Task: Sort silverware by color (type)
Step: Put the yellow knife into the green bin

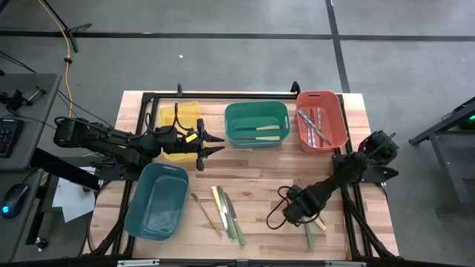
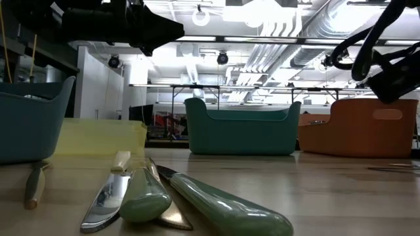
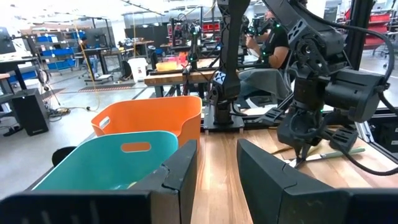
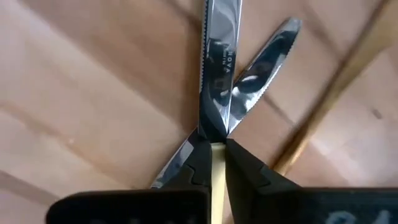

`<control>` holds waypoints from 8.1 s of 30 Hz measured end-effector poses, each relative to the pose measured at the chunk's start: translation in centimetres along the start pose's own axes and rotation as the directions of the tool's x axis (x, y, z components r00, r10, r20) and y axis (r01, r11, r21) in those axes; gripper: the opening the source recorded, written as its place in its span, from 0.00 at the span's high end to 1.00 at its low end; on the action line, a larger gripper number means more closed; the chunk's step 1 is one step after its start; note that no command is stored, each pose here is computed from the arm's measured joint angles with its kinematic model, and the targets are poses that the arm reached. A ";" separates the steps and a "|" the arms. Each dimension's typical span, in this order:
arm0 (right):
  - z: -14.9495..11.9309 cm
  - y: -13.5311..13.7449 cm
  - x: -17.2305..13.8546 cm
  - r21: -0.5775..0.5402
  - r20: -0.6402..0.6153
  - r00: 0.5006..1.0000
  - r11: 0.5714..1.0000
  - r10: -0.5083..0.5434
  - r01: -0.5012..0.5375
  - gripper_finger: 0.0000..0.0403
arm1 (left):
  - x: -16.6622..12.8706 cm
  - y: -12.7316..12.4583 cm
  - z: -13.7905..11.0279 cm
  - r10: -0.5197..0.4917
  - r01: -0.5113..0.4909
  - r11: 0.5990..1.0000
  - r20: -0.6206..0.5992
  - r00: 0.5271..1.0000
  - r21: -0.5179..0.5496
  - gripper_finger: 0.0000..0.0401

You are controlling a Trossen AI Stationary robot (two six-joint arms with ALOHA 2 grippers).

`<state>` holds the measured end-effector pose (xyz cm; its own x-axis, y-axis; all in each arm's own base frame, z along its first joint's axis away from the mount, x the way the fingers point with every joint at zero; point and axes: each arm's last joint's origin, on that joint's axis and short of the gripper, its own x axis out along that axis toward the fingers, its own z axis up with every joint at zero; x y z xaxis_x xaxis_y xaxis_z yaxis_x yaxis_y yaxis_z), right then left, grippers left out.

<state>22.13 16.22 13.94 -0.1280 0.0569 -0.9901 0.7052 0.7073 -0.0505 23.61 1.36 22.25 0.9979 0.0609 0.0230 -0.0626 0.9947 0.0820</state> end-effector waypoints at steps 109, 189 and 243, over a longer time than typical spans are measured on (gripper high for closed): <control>-2.9 -1.0 -4.2 -0.027 0.164 0.971 0.985 0.174 -0.172 0.90 | 0.0 0.0 -0.1 -0.001 0.001 1.000 -0.008 1.000 0.000 0.75; 22.2 -7.2 -11.1 -0.318 0.885 0.383 0.944 0.263 0.086 0.90 | -1.8 0.5 2.0 -0.010 0.016 0.991 0.043 0.999 -0.130 0.75; 20.0 -11.9 -11.8 -0.406 0.741 0.604 0.912 0.293 0.055 0.56 | -1.8 0.5 2.0 -0.010 0.013 0.998 0.042 0.999 -0.069 0.75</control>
<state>29.19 -7.02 23.57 0.6465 -0.2804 -0.7095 0.3534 0.9343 -0.0473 21.73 1.60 24.27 0.9968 0.0472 0.0637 -0.0482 0.9987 0.0135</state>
